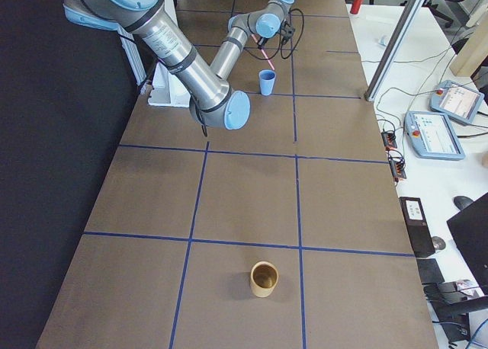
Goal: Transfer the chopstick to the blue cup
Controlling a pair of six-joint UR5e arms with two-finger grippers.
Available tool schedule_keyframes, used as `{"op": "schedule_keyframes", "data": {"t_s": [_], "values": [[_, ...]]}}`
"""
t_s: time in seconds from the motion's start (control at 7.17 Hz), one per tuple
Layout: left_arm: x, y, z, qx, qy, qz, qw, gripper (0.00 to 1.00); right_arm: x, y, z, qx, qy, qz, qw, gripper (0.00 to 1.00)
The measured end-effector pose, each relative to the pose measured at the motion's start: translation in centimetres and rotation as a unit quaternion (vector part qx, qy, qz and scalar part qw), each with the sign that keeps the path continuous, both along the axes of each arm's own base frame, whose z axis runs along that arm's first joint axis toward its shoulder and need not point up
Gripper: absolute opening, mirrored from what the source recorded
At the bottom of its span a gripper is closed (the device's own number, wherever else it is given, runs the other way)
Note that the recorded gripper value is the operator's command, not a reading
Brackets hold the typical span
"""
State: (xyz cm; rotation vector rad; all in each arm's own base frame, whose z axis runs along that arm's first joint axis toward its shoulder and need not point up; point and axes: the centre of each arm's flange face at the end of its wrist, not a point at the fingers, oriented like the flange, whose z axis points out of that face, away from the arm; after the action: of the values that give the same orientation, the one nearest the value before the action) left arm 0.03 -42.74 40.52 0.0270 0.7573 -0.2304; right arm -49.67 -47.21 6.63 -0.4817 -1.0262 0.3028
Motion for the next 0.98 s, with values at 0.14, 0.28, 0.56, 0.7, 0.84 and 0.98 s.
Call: {"op": "schedule_keyframes", "data": {"t_s": [0.14, 0.28, 0.56, 0.7, 0.84, 0.98], "values": [[0.0, -0.1, 0.3, -0.002, 0.000, 0.000, 1.0000, 1.00, -0.6, -0.3, 0.7, -0.004, 0.005, -0.001, 1.0000, 0.00], [0.0, -0.2, 0.4, -0.004, 0.000, 0.000, 1.0000, 1.00, -1.0, -0.4, 1.2, -0.007, 0.009, -0.002, 0.9999, 0.00], [0.0, -0.2, 0.4, -0.004, 0.000, -0.001, 1.0000, 1.00, -1.4, -0.5, 2.2, -0.012, 0.015, -0.003, 0.9998, 0.00], [0.0, -0.2, 0.4, -0.003, 0.000, -0.001, 1.0000, 1.00, -1.4, -0.5, 2.5, -0.014, 0.017, -0.003, 0.9997, 0.00], [0.0, -0.2, 0.3, -0.003, 0.000, -0.001, 1.0000, 1.00, -1.6, -0.3, 2.8, -0.016, 0.018, -0.005, 0.9997, 0.01], [0.0, -0.3, 0.3, -0.002, 0.000, -0.001, 1.0000, 1.00, -2.0, -0.1, 3.4, -0.017, 0.021, -0.008, 0.9996, 0.04]]}}
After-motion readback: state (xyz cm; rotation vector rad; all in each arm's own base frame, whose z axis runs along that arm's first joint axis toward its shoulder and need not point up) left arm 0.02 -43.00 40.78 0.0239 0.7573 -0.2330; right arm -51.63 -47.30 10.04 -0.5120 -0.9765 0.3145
